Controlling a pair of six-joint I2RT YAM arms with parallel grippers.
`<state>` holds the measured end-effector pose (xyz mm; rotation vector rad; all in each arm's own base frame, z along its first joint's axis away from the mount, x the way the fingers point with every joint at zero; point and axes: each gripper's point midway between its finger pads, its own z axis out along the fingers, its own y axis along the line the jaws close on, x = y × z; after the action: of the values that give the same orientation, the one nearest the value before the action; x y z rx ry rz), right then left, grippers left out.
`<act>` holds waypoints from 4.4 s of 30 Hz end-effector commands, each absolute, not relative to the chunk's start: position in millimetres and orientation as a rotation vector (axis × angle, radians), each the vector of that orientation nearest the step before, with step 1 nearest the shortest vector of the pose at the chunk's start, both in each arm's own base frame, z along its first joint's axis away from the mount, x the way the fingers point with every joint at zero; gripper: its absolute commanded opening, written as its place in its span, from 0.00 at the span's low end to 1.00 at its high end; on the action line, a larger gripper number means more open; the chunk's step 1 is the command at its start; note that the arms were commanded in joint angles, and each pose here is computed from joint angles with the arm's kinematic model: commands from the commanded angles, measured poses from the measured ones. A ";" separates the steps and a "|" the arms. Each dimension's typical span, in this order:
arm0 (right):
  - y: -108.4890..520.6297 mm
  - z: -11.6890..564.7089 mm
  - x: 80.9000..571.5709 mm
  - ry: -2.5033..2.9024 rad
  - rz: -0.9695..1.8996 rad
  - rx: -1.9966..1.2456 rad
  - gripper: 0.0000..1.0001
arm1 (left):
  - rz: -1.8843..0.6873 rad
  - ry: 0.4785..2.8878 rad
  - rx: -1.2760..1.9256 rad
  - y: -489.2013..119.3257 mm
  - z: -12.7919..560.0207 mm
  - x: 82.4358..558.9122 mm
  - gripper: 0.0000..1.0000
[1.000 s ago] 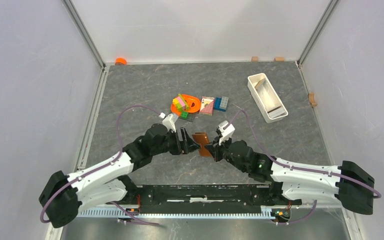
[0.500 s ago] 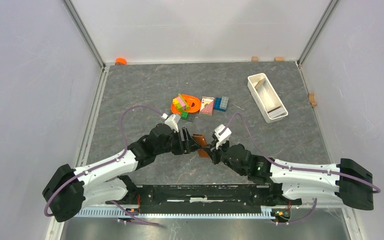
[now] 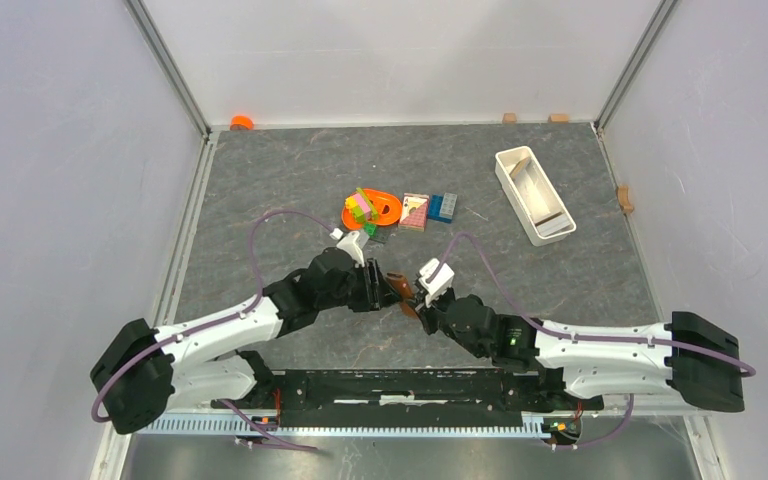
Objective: Put the credit cards into the card holder
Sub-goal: Open the card holder at the center of the board.
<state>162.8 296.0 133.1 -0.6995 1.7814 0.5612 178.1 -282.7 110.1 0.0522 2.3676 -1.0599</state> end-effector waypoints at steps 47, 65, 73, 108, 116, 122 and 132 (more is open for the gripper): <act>270.0 151.1 186.1 1.859 0.443 -0.432 0.00 | -0.748 2.299 0.010 -254.8 85.4 191.4 0.02; 270.6 187.6 161.9 1.792 0.852 -0.665 0.00 | -1.180 2.032 0.362 -277.0 164.2 146.5 0.88; 283.7 192.7 149.6 1.762 0.970 -0.697 0.00 | -1.076 2.120 0.336 -280.0 149.7 160.2 0.72; 209.3 74.7 175.3 2.158 0.524 -0.367 0.90 | -1.344 2.498 0.848 -305.1 158.1 89.9 0.02; 221.9 86.3 163.3 2.106 0.674 -0.411 0.87 | -1.042 2.720 0.594 -256.0 109.0 116.5 0.02; 241.4 81.6 152.7 2.121 0.793 -0.458 0.68 | -0.946 2.797 0.506 -238.2 83.4 119.5 0.02; 276.7 76.2 135.1 2.136 1.016 -0.519 0.49 | -0.592 2.876 0.407 -199.2 62.5 130.9 0.02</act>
<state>137.7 253.7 59.2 -0.5117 2.1949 0.8716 123.4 -216.0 67.3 0.4146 2.8751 -0.7396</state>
